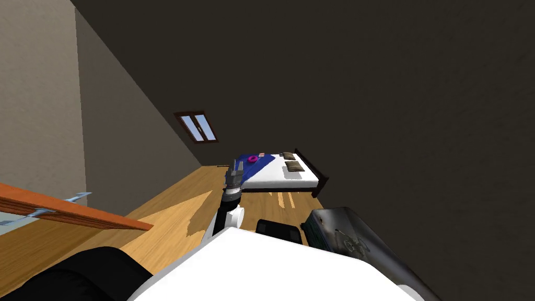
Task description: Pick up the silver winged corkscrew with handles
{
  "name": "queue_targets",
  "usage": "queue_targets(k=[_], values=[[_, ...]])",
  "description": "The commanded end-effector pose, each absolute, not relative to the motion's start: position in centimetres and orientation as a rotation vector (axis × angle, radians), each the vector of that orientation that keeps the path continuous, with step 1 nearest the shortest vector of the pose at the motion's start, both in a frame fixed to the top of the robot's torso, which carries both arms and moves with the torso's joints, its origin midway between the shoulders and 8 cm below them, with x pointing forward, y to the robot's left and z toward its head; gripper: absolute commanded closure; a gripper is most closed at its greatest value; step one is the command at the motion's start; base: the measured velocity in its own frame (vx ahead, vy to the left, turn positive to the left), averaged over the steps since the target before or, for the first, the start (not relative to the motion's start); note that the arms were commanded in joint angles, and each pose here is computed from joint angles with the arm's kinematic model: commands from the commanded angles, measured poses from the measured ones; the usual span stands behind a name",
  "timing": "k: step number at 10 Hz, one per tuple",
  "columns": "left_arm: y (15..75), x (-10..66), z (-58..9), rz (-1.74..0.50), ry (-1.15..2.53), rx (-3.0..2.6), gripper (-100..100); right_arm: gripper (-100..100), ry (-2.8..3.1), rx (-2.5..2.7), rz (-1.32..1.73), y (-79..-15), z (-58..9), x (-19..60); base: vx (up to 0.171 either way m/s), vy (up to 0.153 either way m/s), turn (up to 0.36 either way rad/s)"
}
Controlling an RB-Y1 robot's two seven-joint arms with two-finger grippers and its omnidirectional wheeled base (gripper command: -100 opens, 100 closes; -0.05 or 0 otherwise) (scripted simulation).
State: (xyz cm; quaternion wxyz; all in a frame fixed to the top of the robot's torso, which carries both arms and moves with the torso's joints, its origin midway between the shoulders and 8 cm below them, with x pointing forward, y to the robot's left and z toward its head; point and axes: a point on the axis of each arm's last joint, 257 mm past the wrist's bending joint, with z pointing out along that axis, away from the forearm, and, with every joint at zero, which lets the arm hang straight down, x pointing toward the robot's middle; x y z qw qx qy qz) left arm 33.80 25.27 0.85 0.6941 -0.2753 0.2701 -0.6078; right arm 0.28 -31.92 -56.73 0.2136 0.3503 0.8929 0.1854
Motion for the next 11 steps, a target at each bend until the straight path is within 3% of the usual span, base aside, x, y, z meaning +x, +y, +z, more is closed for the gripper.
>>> queue_targets(k=[1,7,11], values=[[25.3,33.8,0.8,-1.357,0.603,-0.615,0,-100,2.509,0.964,0.476,-33.1,-57.3,-0.7,-0.047,-0.050,0.224],[25.3,33.8,0.8,-1.357,0.603,-0.615,0,-100,2.632,0.895,0.290,-39.9,-58.3,-3.9,-0.055,-0.028,0.321],[25.3,33.8,0.8,-1.357,0.603,-0.615,0,-100,2.710,0.806,0.073,-48.5,-58.0,-4.9,-0.099,-0.026,0.435]])
